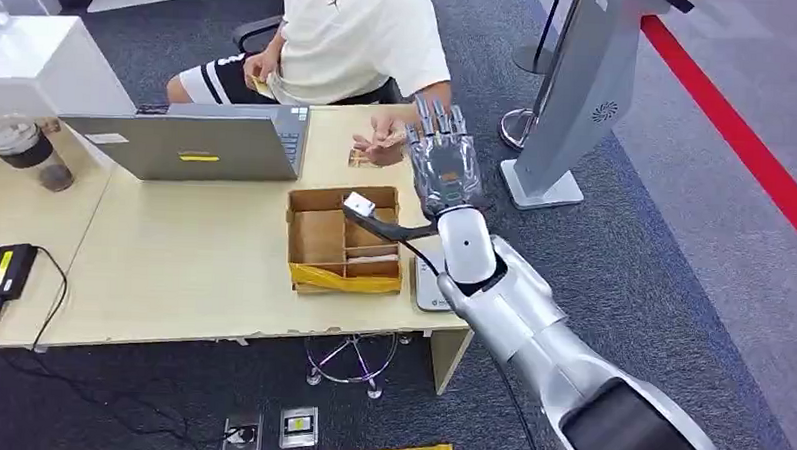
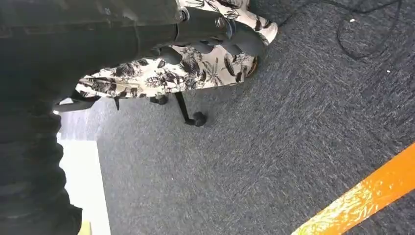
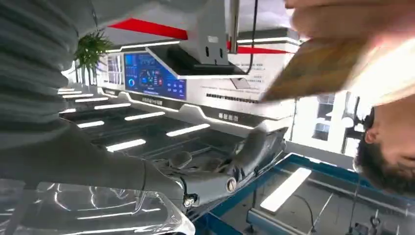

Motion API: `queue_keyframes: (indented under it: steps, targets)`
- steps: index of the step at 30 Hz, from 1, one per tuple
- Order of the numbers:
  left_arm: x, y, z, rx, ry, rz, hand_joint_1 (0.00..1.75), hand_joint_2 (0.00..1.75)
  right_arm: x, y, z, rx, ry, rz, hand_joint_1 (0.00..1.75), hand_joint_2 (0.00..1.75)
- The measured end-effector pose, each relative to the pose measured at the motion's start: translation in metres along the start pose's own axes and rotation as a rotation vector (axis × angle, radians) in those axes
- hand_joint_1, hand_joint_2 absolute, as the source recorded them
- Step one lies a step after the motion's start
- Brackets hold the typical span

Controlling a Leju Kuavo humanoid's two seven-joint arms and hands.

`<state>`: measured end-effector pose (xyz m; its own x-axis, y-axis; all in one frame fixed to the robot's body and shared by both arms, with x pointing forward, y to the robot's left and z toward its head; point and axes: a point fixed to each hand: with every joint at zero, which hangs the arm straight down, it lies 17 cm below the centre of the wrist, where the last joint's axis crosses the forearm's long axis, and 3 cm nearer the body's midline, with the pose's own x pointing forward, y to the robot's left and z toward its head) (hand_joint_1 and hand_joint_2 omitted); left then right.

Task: Pass the card to the sensor for recognition and then transmit it.

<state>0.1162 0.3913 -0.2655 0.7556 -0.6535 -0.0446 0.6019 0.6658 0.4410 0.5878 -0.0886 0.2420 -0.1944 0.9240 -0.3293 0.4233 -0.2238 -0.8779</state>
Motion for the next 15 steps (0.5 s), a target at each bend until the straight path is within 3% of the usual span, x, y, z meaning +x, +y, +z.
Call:
queue_keyframes:
  steps: [9,15]
  targets:
    - [-0.002,0.0,0.0,0.001,0.006,0.007,0.0,1.75,-0.053,0.028,0.014,0.03,0.104,0.039,0.0,1.75]
    - [-0.006,0.002,-0.001,0.001,0.012,0.008,0.0,1.75,-0.115,0.068,0.051,0.079,0.205,0.108,0.0,1.75]
